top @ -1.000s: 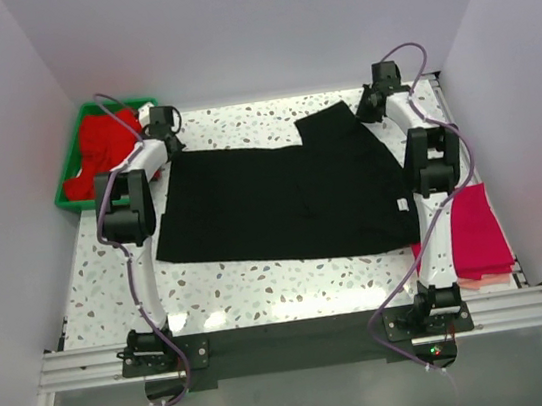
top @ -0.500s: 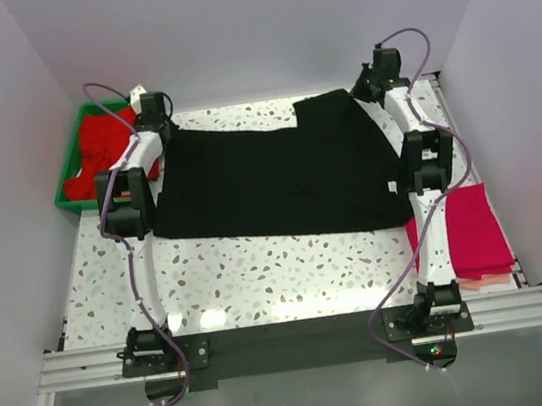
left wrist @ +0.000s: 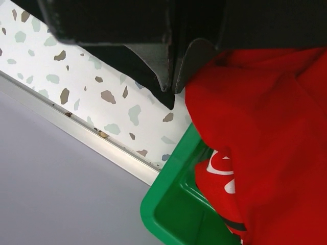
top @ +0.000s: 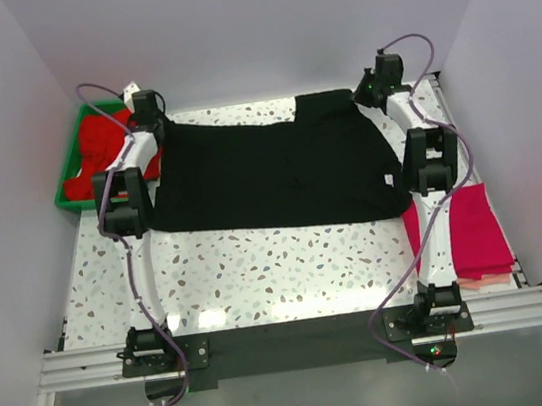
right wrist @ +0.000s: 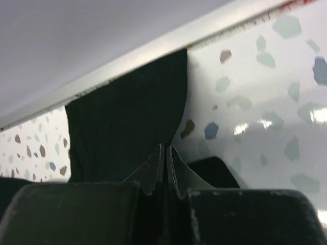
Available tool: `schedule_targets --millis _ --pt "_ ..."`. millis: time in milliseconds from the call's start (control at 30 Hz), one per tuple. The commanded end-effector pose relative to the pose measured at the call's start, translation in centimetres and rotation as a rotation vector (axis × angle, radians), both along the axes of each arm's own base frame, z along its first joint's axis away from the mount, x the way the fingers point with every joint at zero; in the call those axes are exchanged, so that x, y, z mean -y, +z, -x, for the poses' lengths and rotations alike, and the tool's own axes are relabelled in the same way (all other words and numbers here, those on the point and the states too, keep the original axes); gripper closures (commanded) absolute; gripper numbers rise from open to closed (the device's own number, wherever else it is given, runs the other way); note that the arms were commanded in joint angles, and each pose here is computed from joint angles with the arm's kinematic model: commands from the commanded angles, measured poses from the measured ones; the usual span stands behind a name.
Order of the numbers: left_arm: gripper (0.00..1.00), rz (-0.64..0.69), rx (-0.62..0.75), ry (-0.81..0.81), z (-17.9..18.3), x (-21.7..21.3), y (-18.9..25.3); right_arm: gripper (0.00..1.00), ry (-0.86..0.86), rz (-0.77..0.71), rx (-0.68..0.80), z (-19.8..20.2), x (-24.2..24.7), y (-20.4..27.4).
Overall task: Fold and stack the t-shirts
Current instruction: Fold the tshirt
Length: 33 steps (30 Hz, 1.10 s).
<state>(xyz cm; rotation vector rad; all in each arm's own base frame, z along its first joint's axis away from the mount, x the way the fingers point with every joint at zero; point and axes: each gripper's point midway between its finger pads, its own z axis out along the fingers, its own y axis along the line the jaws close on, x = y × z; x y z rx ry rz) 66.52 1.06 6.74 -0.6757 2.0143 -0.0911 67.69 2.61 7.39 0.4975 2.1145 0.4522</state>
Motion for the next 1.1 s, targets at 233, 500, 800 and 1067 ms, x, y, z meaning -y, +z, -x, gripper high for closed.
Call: schedule_targets --millis 233,500,800,1067 --pt "1.0 0.04 0.084 0.017 1.3 -2.5 3.9 1.0 -0.01 -0.022 0.115 5.1 0.2 7.6" --pt "1.0 0.052 0.084 -0.005 2.5 -2.6 4.3 1.0 -0.026 -0.047 0.118 8.8 0.2 8.0" --pt "1.0 0.106 0.116 -0.017 4.1 -1.9 5.8 1.0 -0.02 -0.057 0.125 11.9 -0.1 9.3" --pt "1.0 0.116 0.103 0.007 6.7 -2.4 6.6 1.0 -0.028 -0.064 0.107 15.2 -0.2 9.2"
